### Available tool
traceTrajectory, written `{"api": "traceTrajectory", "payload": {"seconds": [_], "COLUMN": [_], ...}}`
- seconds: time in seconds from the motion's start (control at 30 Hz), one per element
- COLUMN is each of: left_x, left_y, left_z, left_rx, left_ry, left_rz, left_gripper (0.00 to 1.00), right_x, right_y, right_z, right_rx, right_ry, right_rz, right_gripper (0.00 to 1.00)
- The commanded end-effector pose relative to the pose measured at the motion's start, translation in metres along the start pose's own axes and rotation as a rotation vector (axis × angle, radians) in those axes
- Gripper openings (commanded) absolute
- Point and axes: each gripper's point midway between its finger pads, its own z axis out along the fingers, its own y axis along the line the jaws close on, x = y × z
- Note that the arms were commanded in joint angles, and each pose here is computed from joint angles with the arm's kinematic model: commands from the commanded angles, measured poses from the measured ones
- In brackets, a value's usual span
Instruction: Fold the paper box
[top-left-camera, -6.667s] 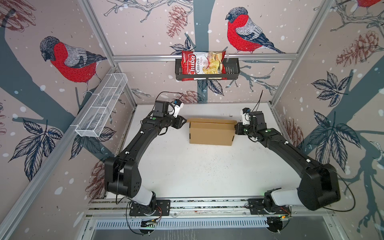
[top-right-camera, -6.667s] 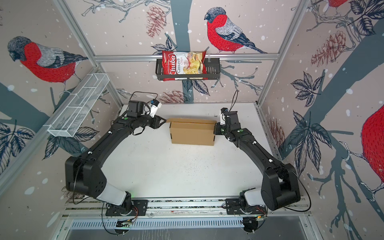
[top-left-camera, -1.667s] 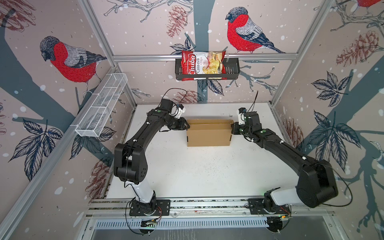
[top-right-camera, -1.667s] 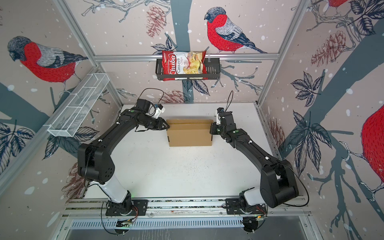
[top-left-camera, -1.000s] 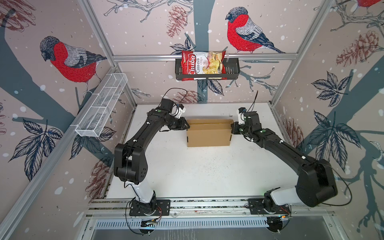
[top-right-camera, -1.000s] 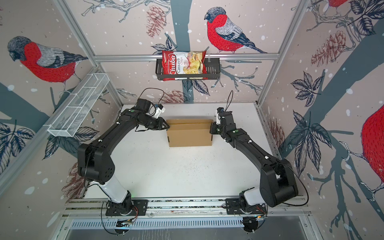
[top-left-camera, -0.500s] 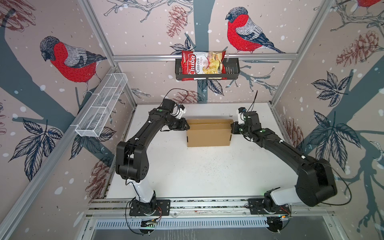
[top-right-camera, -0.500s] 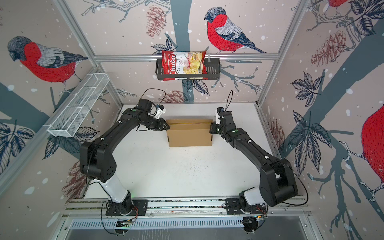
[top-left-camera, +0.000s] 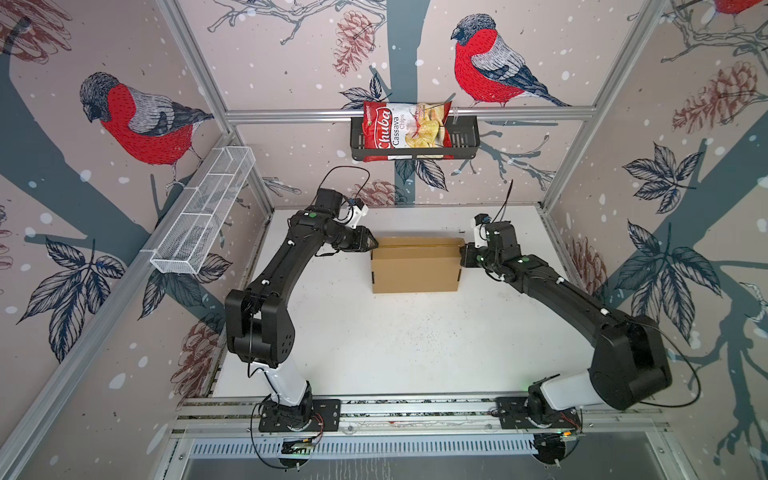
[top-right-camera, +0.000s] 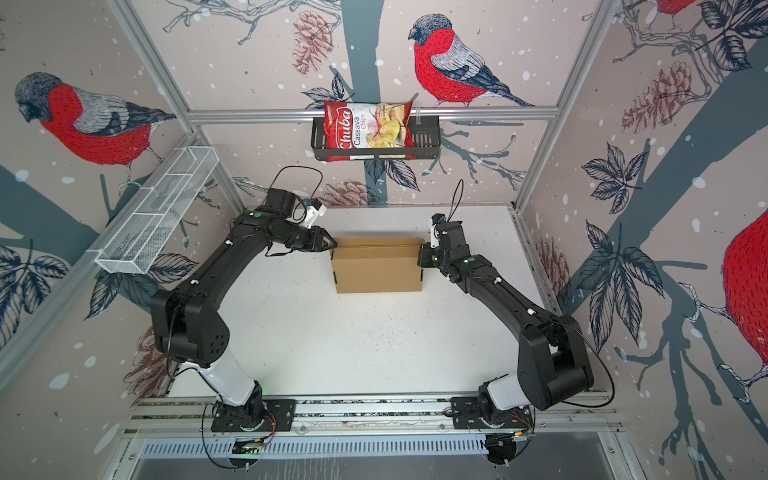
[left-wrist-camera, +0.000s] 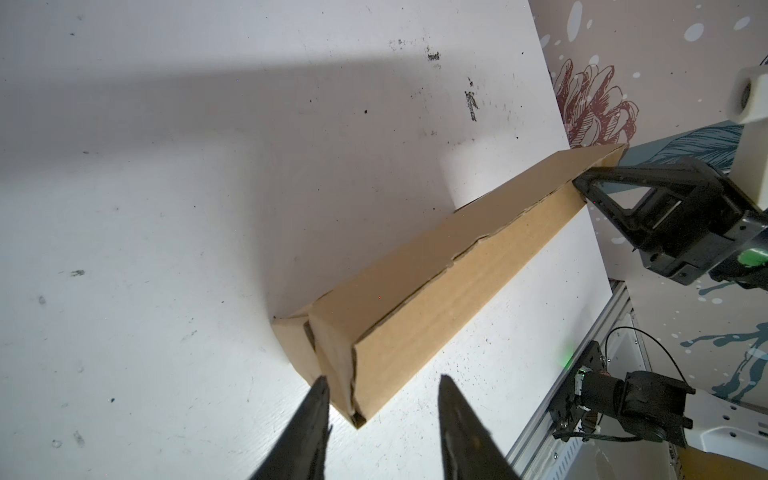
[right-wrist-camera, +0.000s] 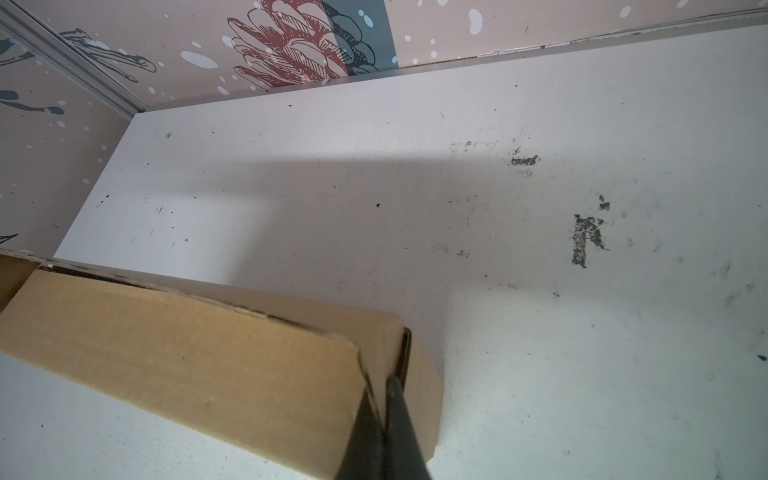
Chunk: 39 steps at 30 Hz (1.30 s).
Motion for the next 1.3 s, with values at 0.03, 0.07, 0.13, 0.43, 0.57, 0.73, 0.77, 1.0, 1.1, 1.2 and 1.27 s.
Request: {"api": "traceTrajectory", "payload": {"seconds": [0.03,0.07,0.13,0.43,0.57,0.73,0.77,1.0,1.1,1.2,1.27], "left_x": [0.004,0.006,0.008,0.01,0.011,0.016,0.017,0.025,0.028,0.032,0.032], "left_y": [0.001,0.002,0.004,0.007,0.006,0.01,0.01,0.012,0.015,0.018,0.019], "left_z": [0.002,0.003,0.004,0.006,0.008,0.012,0.014,0.016,0.018,0.021,0.021], "left_rx": [0.01,0.006,-0.003,-0.008,0.003,0.003,0.005,0.003,-0.004,-0.008,-0.014], "left_ry": [0.024,0.031,0.037,0.046,0.048,0.055,0.056,0.066,0.074,0.085,0.085], "left_rz": [0.009,0.007,0.005,-0.004,-0.011,-0.023,-0.025,-0.032,-0.034,-0.04,-0.041], "left_gripper": [0.33,0.31,0.27,0.12,0.11,0.1,0.1,0.06,0.06,0.05,0.04], "right_x": [0.039,0.04,0.04,0.04,0.04,0.041,0.041,0.042,0.04,0.039,0.039], "right_y": [-0.006,-0.006,-0.006,-0.005,-0.005,-0.006,-0.006,-0.006,-0.005,-0.005,-0.004], "right_z": [0.001,0.001,0.001,0.002,0.002,0.003,0.003,0.003,0.002,0.001,0.0], "right_rx": [0.021,0.021,0.021,0.02,0.02,0.021,0.022,0.023,0.022,0.021,0.019], "right_ry": [0.151,0.153,0.153,0.153,0.154,0.156,0.156,0.158,0.152,0.15,0.147], "right_rz": [0.016,0.015,0.015,0.014,0.014,0.016,0.017,0.018,0.019,0.02,0.021], "right_gripper": [0.0,0.0,0.0,0.0,0.0,0.0,0.0,0.0,0.0,0.0,0.0]}}
